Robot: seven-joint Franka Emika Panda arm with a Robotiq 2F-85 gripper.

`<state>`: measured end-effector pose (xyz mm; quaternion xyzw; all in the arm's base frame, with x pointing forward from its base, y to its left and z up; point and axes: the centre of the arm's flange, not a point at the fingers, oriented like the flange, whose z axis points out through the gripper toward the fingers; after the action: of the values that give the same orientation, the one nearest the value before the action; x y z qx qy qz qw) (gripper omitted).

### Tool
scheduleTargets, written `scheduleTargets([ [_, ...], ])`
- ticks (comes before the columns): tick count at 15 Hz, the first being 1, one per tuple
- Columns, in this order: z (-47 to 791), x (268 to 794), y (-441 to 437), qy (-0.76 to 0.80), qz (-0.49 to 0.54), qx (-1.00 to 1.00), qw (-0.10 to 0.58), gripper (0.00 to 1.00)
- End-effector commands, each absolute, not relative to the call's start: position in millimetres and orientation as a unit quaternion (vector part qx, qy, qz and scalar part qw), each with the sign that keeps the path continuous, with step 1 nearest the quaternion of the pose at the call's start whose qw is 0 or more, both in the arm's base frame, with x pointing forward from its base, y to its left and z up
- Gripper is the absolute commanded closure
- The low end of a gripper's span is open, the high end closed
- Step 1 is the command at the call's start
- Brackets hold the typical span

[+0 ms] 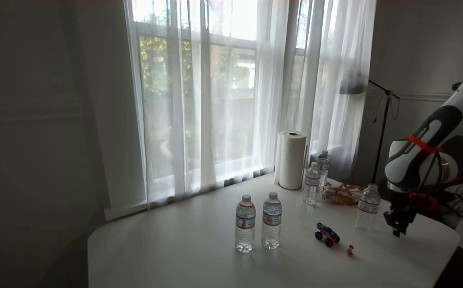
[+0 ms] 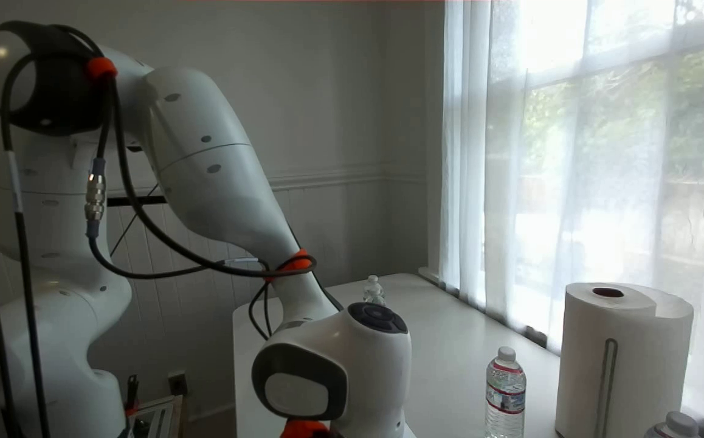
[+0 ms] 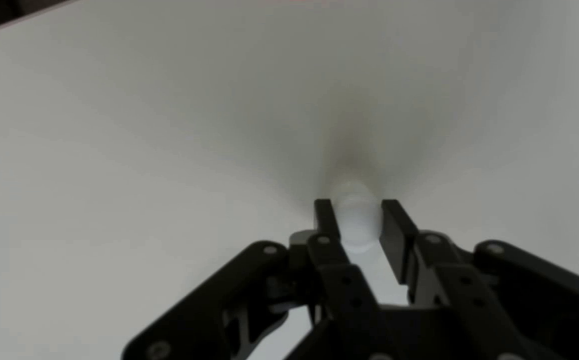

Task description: Put the small white cap on the open water bottle

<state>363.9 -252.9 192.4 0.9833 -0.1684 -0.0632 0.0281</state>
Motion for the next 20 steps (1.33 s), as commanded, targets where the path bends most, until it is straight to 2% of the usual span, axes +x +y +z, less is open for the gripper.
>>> scheduleTargets([
  [1, 210.1, 364.4, -258.8, -0.17, -0.062, 0.983, 0.036, 0.72],
  [20, 291.0, 394.9, -261.5, -0.141, -0.021, 0.987, 0.078, 0.73],
])
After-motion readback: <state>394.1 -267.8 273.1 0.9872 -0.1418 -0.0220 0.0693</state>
